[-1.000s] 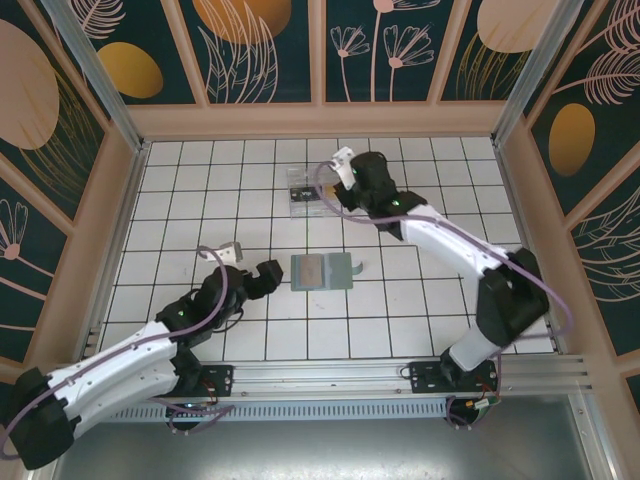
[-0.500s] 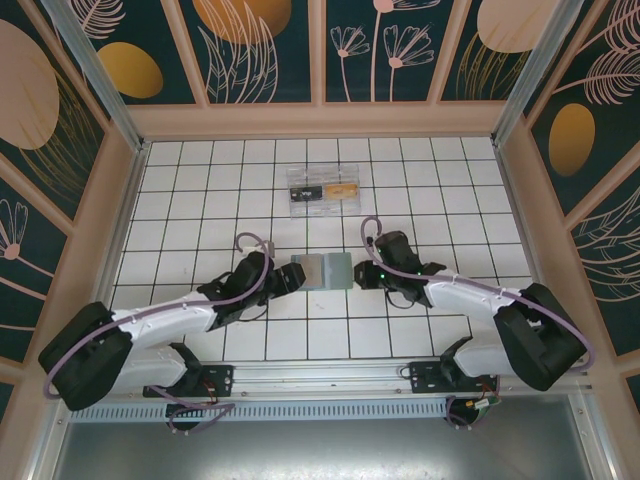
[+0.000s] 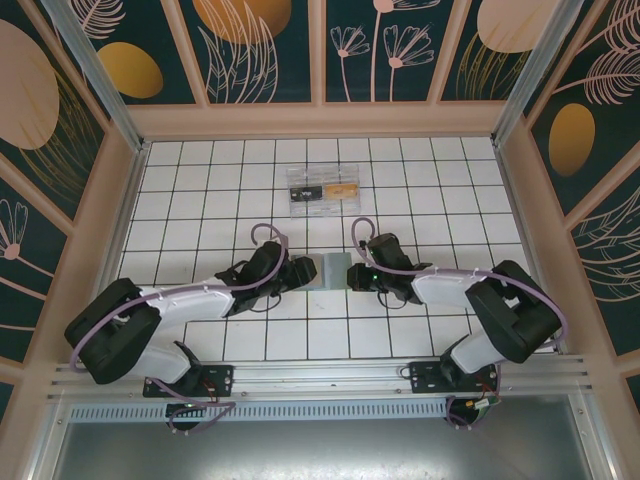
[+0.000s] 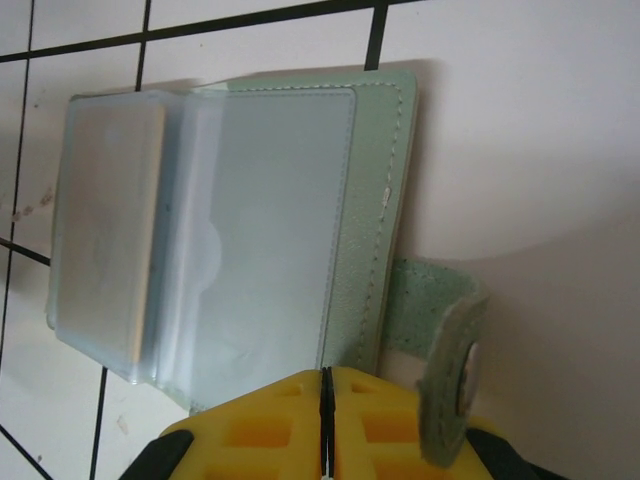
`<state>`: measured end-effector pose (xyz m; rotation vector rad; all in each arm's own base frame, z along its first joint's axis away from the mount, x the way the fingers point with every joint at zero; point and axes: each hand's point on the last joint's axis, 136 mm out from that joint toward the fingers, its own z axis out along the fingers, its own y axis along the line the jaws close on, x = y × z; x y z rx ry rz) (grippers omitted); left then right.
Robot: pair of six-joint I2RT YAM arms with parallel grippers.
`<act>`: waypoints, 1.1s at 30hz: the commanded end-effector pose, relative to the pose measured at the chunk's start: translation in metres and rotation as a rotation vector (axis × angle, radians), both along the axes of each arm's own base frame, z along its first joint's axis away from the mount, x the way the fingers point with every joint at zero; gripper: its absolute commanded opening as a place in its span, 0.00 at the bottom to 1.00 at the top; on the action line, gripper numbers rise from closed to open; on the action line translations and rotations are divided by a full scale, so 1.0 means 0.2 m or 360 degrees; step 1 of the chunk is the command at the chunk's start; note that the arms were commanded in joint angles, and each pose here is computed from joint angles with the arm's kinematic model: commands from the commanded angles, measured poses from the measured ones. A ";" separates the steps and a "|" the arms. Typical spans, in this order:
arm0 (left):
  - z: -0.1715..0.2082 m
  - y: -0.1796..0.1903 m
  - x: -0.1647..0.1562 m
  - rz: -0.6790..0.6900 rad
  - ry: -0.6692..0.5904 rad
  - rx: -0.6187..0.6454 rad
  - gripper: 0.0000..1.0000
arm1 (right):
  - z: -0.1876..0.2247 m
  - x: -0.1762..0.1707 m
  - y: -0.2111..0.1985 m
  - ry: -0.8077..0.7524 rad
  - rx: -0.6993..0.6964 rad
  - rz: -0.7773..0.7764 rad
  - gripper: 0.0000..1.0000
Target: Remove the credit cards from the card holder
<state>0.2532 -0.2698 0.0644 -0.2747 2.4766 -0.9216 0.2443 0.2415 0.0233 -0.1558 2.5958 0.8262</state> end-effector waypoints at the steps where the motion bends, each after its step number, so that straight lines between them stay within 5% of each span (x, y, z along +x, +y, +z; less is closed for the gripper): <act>1: 0.01 -0.05 0.02 -0.0028 0.0007 -0.0035 0.60 | 0.01 0.04 0.03 -0.0029 0.0007 -0.0011 0.12; 20: -0.11 -0.05 0.03 -0.0034 0.0097 0.0082 0.60 | -0.02 0.01 0.03 0.0009 0.0021 0.0006 0.13; 33: 0.01 -0.19 0.02 -0.0209 0.0003 -0.0162 0.58 | -0.04 -0.01 0.05 0.0038 0.0018 0.0018 0.13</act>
